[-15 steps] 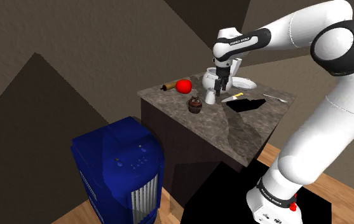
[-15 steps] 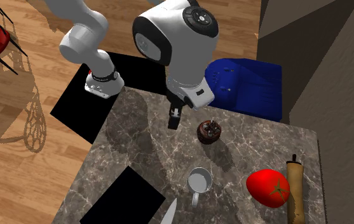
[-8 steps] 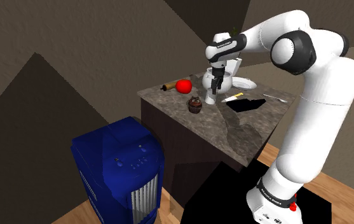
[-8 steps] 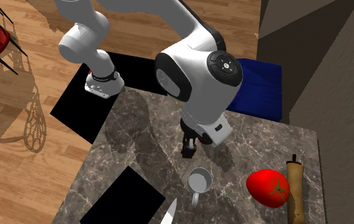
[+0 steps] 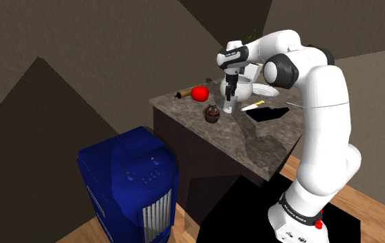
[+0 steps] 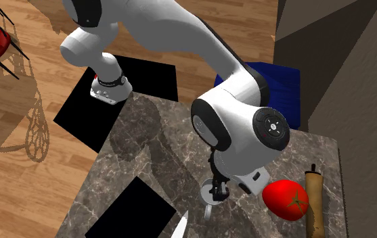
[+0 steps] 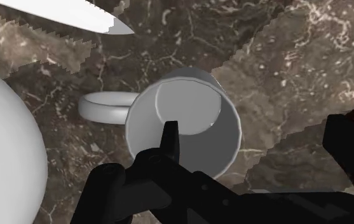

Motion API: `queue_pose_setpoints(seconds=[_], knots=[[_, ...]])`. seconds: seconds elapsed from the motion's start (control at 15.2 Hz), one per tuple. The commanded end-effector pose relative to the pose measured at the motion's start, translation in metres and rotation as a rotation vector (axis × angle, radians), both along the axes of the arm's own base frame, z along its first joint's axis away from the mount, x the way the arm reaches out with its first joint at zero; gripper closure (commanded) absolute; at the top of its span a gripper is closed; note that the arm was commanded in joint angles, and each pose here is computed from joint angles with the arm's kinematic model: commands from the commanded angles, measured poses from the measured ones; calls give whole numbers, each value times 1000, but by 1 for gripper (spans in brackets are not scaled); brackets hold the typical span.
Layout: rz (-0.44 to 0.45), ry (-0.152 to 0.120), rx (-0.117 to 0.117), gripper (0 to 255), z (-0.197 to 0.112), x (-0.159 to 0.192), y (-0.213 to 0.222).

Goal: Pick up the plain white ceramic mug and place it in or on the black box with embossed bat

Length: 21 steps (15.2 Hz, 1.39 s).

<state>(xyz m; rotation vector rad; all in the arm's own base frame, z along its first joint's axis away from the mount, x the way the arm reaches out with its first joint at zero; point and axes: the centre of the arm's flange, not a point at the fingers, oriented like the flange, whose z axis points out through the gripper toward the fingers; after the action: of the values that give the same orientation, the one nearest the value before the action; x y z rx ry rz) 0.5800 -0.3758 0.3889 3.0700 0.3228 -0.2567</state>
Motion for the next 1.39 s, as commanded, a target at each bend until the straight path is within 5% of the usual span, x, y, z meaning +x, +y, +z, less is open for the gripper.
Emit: queue_pose_setpoints(seconds=[0.0, 0.4, 0.92, 0.99, 1.32], knots=[[4, 0, 2, 0, -13, 5, -5], [4, 0, 2, 0, -42, 1, -7], [4, 0, 2, 0, -42, 1, -7], [4, 0, 2, 255, -42, 1, -7], [4, 0, 2, 255, -42, 1, -7]])
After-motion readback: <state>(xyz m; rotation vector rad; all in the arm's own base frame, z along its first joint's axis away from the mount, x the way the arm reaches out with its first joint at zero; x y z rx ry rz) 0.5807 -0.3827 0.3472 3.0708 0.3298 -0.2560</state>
